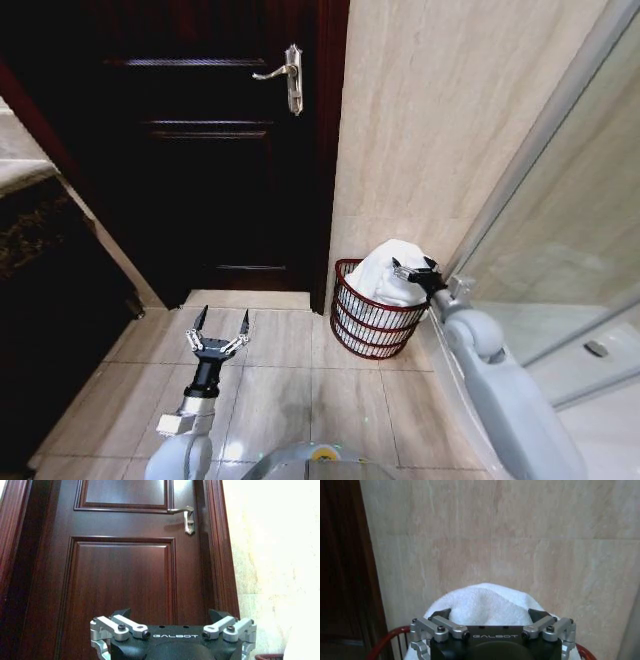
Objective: Discard the used towel into the hamper.
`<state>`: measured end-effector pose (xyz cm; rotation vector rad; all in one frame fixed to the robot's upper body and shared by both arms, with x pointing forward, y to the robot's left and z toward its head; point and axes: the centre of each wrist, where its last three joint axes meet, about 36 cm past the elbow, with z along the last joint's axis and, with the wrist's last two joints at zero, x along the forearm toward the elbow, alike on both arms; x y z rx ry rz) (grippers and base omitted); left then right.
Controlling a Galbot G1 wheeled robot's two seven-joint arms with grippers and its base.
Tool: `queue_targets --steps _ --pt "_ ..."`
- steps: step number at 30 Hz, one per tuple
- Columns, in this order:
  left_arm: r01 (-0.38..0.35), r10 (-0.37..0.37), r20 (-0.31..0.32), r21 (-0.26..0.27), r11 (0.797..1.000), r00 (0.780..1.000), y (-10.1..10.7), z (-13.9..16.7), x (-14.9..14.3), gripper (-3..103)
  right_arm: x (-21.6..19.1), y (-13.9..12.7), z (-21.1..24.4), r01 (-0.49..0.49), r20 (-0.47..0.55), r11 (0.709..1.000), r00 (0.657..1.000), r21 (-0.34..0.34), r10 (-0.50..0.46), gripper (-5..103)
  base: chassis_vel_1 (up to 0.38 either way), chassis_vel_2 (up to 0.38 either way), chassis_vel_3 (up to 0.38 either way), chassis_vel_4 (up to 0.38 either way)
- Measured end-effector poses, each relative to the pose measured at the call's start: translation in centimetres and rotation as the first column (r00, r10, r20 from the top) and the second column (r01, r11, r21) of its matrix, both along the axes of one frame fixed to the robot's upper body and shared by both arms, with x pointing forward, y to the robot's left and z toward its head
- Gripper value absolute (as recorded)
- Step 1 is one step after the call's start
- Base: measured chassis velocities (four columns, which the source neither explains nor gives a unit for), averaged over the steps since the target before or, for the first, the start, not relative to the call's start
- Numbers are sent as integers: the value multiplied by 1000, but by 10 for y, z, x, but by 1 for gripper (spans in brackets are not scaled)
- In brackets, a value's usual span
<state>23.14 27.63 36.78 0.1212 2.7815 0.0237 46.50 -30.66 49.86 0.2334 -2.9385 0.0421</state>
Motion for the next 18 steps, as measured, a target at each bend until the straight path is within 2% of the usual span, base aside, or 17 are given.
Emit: queue_targets --steps 6,10,11,14,18 --pt "-11 11 14 -13 1000 1000 3 4 -3 100 14 9 -4 -41 -50 999 998 8 41 100 0 0 0 0" --pt "-6 6 22 -8 1000 1000 7 7 -3 100 21 18 -6 -28 -178 999 983 30 33 100 0 0 0 0" --pt "-6 6 22 -8 1000 1000 7 7 -3 100 21 18 -6 -28 -178 999 983 30 33 100 0 0 0 0" --pt "-10 11 34 -22 1000 999 10 9 -2 100 18 21 -1 15 -330 997 944 77 12 100 0 0 0 0" --pt "-15 17 40 -30 999 999 12 11 -2 100 25 20 -9 55 -379 997 925 44 -34 100 0 0 0 0"
